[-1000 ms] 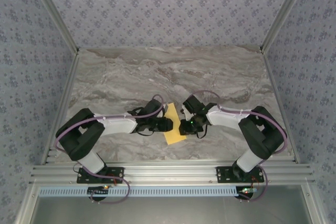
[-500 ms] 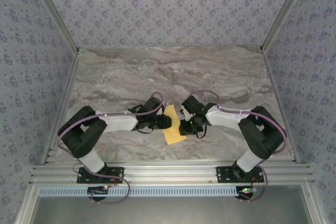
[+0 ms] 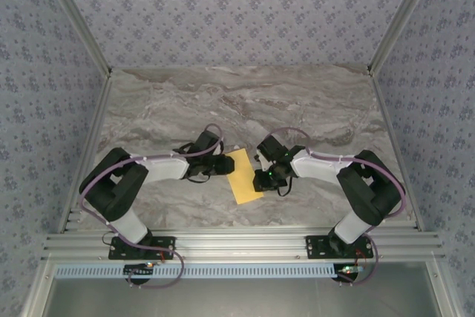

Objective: Fold a paper plane with a square sheet of paper (fold left side to right side)
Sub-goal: First fold the square sheet of paper in half at the center of the table.

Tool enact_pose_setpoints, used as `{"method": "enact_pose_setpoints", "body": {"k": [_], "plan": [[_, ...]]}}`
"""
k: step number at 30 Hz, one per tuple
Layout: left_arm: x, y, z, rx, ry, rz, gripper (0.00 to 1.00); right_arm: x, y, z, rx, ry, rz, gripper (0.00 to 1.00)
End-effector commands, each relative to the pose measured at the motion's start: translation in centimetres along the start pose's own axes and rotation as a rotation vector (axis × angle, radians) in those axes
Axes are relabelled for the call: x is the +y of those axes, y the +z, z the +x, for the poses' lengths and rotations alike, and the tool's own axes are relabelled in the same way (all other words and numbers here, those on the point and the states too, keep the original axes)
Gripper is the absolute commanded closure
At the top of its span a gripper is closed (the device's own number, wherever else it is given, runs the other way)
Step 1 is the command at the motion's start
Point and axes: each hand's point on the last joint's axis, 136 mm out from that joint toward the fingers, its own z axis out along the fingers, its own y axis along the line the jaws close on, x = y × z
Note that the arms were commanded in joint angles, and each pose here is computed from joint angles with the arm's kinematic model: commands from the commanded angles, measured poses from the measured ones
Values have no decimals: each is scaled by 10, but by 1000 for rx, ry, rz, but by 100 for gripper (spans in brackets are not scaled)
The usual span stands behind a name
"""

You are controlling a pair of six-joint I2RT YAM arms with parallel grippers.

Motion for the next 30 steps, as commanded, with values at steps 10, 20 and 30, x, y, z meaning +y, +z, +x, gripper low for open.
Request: {"method": "enact_pose_setpoints", "body": {"k": [10,20,30], "plan": [[1,-36,-49,-123,21,13,64,-40,8,33,97,39,164,82],[-43,-27,-22,-71,45,215,64,-39,12,33,103,39,160,82],[-14,6,-20,-72,1,83,64,-38,13,34,109,36,165,82]]}}
